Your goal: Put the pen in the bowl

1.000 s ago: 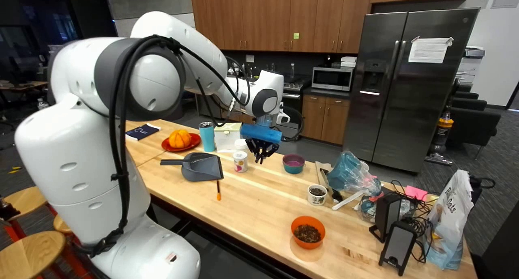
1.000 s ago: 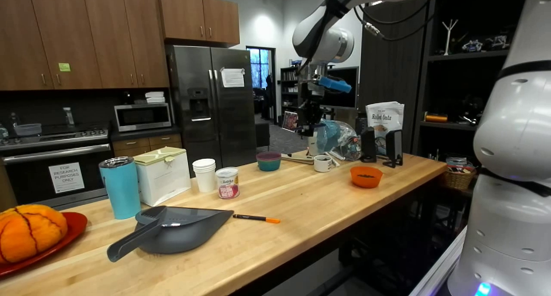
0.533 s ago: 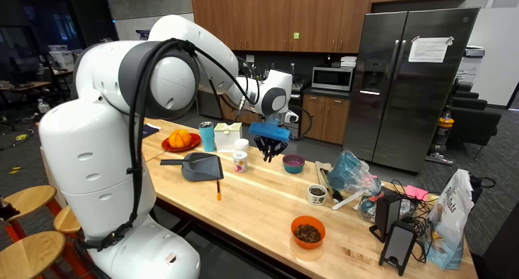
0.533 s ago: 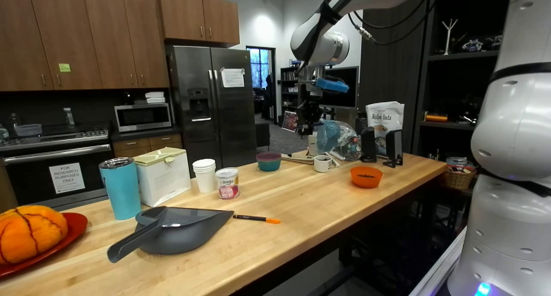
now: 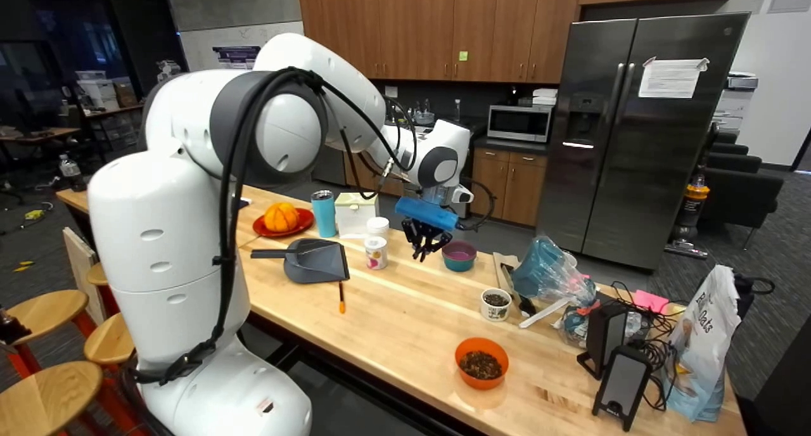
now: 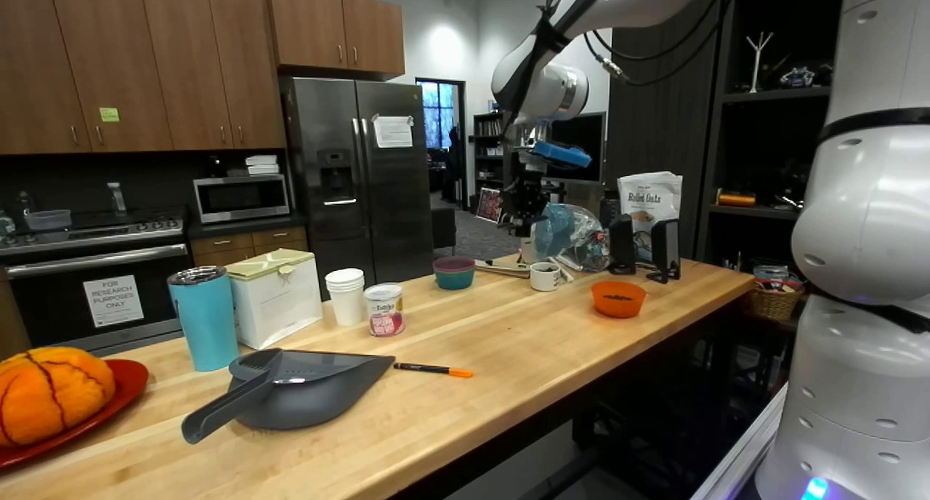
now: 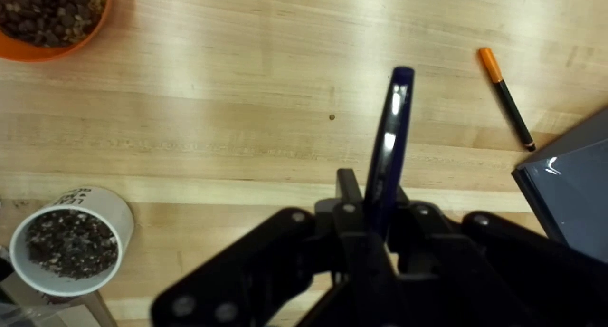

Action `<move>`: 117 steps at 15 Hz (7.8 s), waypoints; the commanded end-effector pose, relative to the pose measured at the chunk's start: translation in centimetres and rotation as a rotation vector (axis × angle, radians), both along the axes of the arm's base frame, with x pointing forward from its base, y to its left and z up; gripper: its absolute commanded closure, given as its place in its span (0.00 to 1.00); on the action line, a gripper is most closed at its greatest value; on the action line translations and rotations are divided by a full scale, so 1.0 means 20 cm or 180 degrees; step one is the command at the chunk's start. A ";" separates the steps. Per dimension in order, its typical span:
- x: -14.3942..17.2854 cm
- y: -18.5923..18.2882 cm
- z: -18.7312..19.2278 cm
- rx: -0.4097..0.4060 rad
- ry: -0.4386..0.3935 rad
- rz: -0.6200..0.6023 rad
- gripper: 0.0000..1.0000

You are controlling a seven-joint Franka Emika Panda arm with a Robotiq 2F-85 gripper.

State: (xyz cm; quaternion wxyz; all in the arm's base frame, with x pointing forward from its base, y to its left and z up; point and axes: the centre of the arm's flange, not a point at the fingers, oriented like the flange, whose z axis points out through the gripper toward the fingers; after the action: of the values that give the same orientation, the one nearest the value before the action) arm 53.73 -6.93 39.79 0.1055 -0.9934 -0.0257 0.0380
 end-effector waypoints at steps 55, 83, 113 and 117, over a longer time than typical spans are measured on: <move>1.24 0.12 -0.37 0.0306 0.0203 0.0334 0.96; 1.00 -0.74 -0.27 0.0182 0.0005 0.0121 0.30; 0.62 -0.25 -0.28 0.0347 -0.0525 -0.0783 0.00; 0.59 -0.03 -0.33 0.0301 -0.0442 -0.0991 0.00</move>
State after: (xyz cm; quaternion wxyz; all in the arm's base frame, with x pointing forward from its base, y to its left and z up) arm 71.11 -12.32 33.22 0.1616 -0.9815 0.0880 -0.0523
